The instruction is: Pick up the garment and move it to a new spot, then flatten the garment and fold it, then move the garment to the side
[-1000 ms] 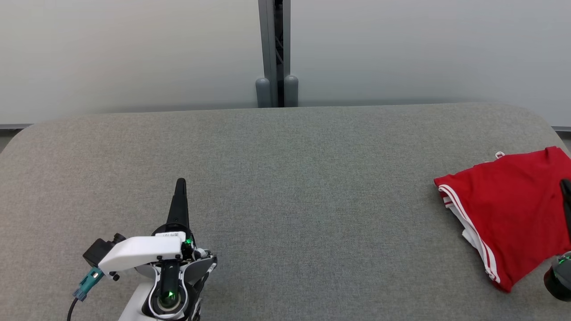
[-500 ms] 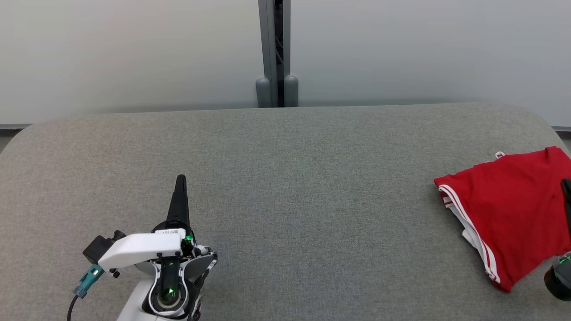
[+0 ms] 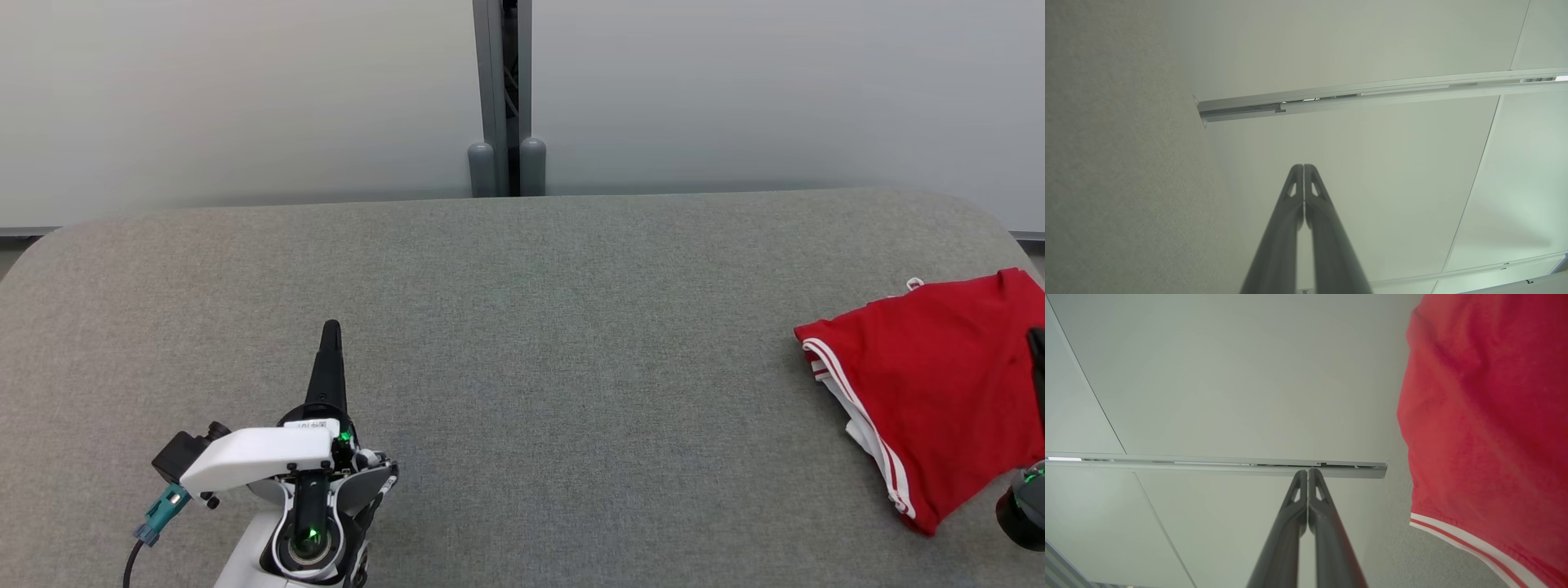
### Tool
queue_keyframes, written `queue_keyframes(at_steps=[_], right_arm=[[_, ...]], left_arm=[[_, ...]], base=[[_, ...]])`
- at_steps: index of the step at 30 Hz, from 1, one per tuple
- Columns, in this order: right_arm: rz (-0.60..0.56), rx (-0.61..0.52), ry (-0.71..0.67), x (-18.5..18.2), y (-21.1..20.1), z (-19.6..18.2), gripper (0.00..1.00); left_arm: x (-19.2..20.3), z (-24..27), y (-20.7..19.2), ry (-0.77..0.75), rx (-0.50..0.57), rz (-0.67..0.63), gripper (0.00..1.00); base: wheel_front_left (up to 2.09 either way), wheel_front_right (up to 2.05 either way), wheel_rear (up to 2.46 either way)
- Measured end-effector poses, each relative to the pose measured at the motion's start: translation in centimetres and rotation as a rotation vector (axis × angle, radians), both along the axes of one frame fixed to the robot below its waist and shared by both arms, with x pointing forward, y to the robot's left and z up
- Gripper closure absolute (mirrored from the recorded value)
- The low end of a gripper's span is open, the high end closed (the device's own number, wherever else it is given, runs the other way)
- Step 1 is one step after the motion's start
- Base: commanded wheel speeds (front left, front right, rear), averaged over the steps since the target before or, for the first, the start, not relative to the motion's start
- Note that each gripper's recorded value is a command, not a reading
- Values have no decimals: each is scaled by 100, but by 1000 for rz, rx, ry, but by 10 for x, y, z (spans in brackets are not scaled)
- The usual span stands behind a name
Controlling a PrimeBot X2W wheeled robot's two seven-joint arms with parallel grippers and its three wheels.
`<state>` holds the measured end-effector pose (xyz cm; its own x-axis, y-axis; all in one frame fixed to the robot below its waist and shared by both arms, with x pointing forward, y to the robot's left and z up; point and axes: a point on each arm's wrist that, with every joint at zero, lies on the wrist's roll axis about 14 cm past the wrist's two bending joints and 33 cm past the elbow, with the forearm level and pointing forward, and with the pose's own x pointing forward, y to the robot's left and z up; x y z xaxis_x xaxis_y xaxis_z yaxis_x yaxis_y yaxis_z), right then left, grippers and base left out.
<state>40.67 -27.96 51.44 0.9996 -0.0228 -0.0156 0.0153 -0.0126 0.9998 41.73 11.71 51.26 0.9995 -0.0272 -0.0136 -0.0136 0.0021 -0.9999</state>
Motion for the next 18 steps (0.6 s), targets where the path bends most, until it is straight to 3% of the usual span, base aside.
queue_keyframes(at_steps=[18], right_arm=[[0, 1, -1, 0, 0, 0, 100]], left_arm=[[0, 0, 0, 0, -1, 0, 100]], base=[[0, 0, 0]])
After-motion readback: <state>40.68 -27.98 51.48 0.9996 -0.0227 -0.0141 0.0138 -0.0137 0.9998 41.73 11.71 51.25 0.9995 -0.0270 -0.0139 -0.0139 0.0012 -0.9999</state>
